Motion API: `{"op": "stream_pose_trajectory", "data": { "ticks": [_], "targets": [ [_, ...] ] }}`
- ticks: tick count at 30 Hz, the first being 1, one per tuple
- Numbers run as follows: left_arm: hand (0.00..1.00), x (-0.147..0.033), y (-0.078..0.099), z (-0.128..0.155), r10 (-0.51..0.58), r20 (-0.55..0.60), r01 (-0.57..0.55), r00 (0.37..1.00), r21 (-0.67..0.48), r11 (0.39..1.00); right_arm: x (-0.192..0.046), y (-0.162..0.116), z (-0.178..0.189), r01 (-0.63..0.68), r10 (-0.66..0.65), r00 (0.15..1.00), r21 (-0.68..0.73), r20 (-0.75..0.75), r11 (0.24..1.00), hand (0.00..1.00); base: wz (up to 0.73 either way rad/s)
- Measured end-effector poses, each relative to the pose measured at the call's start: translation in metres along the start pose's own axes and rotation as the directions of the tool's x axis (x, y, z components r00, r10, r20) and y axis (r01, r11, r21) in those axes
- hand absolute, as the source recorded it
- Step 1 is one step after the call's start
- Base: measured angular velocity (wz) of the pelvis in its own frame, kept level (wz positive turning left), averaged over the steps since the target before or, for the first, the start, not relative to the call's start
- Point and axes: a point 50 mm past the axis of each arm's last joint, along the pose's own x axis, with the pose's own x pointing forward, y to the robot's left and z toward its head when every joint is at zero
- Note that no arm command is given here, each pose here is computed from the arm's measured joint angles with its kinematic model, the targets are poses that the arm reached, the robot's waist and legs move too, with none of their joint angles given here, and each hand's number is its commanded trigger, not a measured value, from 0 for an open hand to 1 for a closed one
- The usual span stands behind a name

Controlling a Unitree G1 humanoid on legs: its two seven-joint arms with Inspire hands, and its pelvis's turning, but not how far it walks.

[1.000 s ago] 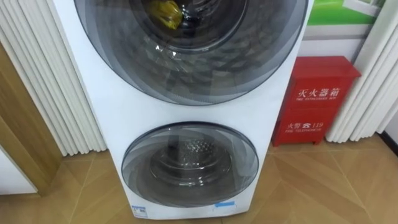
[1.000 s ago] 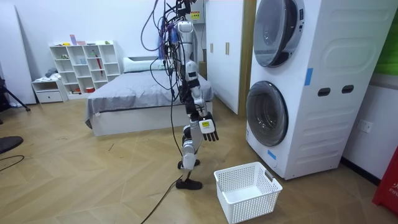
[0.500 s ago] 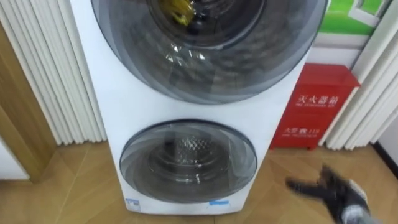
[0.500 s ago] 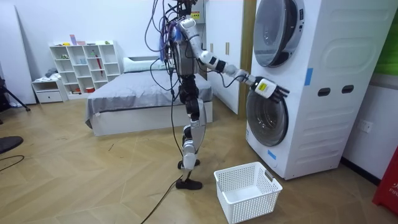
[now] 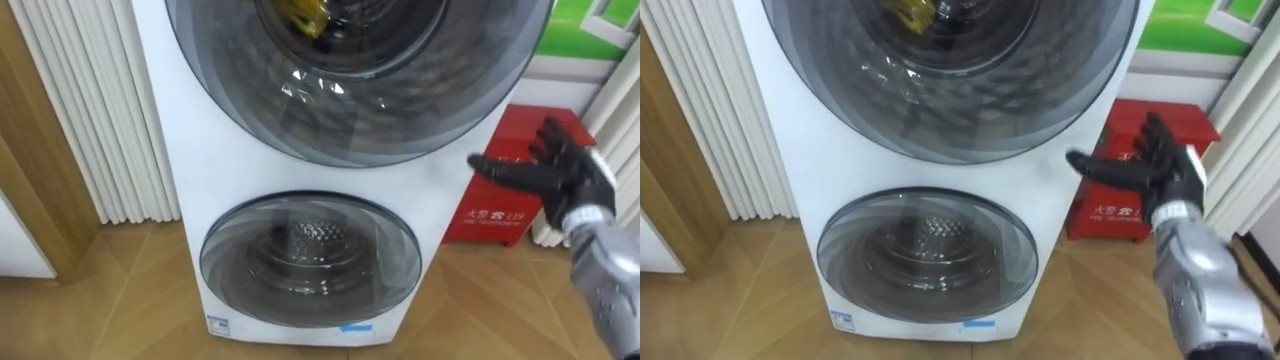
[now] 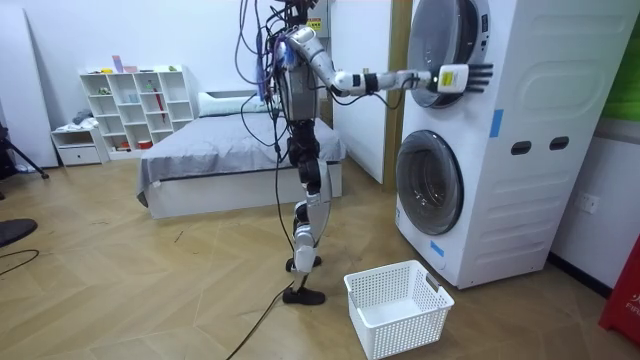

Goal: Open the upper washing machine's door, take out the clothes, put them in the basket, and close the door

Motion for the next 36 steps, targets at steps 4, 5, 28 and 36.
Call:
{"op": "stream_pose_trajectory", "data": {
  "ticks": [4, 5, 28, 36],
  "targets": [
    [0.0, 0.0, -0.001, -0.003, -0.003, -0.015, 0.003, 1.0, 0.041, 0.999, -0.002, 0.013, 0.032, -0.024, 0.026, 0.991, -0.014, 0.131, 1.0, 0.0, 0.0],
    [0.0, 0.0, -0.001, -0.003, -0.002, -0.016, 0.003, 1.0, 0.042, 0.999, -0.003, 0.015, 0.035, -0.028, 0.03, 0.989, -0.016, 0.145, 0.999, 0.0, 0.0],
    [0.0, 0.0, 0.0, 0.003, 0.045, 0.006, -0.045, 0.999, 0.068, 0.997, -0.044, 0.062, 0.104, -0.128, 0.193, 0.86, -0.166, 0.473, 0.978, 0.0, -0.02],
    [0.0, -0.001, -0.005, 0.005, 0.033, 0.021, -0.036, 0.999, 0.13, 0.991, -0.044, 0.066, 0.099, -0.144, 0.213, 0.857, -0.178, 0.469, 0.973, 0.0, -0.03]
  ]
}}
